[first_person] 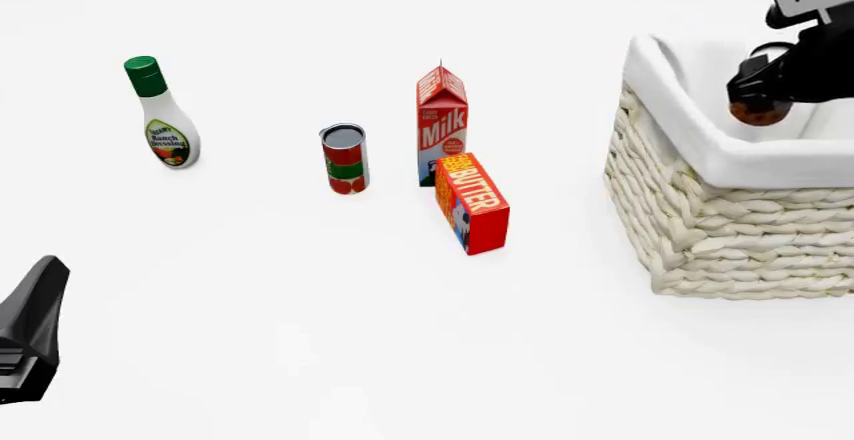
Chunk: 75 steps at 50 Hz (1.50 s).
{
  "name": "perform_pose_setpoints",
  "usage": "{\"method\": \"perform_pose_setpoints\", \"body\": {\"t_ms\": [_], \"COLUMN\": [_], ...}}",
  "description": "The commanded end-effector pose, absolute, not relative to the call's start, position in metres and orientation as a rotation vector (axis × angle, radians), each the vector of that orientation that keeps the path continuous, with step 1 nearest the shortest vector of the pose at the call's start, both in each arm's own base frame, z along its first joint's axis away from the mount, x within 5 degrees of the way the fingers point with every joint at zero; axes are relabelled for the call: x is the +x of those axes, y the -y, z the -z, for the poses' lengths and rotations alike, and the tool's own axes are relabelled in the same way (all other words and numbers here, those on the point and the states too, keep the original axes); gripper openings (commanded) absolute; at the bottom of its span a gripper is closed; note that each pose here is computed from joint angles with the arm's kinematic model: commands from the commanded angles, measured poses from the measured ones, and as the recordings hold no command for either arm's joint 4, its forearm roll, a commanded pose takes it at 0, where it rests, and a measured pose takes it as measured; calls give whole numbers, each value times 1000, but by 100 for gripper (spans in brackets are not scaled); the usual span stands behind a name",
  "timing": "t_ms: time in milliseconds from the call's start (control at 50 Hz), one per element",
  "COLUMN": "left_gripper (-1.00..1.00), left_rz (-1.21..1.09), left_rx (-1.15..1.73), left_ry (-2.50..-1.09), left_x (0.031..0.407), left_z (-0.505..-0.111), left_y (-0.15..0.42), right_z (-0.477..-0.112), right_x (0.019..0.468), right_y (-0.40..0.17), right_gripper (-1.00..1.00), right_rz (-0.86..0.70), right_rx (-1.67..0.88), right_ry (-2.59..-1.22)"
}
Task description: Pick the alphabet soup and place it in the basket.
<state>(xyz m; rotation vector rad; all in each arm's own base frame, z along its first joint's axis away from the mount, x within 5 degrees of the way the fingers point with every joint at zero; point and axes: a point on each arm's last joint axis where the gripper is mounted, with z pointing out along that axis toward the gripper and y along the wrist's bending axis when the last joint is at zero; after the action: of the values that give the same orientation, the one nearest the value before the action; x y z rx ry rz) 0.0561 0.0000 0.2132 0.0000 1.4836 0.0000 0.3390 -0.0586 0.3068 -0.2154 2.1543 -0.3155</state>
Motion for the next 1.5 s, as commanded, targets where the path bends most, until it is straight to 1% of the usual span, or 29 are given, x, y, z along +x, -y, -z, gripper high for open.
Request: {"method": "perform_pose_setpoints", "body": {"t_ms": [20,320,700,1000,1020,1360,1500], "left_gripper": [100,100,100,100,100,100,100], "left_rz": [0,0,0,0,0,0,0], "left_rx": [0,0,0,0,0,0,0], "left_ry": [-1484,-1484,-1484,-1484,-1484,-1484,-1484], "left_x": [56,56,56,56,56,56,56], "left_z": [-213,-213,-213,-213,-213,-213,-213], "left_y": [0,0,0,0,0,0,0], "right_z": [-297,-291,-273,-273,-272,-289,-305], "right_x": [346,353,357,364,365,365,359], "right_y": [59,63,74,80,82,85,81], "right_gripper": [-100,-100,-100,-100,100,100,100], "right_rz": [297,305,319,328,331,349,348], "right_rx": [-189,-191,-164,-151,-147,-142,-142], "right_ry": [-2156,-2160,-2180,-2173,-2173,-2135,-2113]}}
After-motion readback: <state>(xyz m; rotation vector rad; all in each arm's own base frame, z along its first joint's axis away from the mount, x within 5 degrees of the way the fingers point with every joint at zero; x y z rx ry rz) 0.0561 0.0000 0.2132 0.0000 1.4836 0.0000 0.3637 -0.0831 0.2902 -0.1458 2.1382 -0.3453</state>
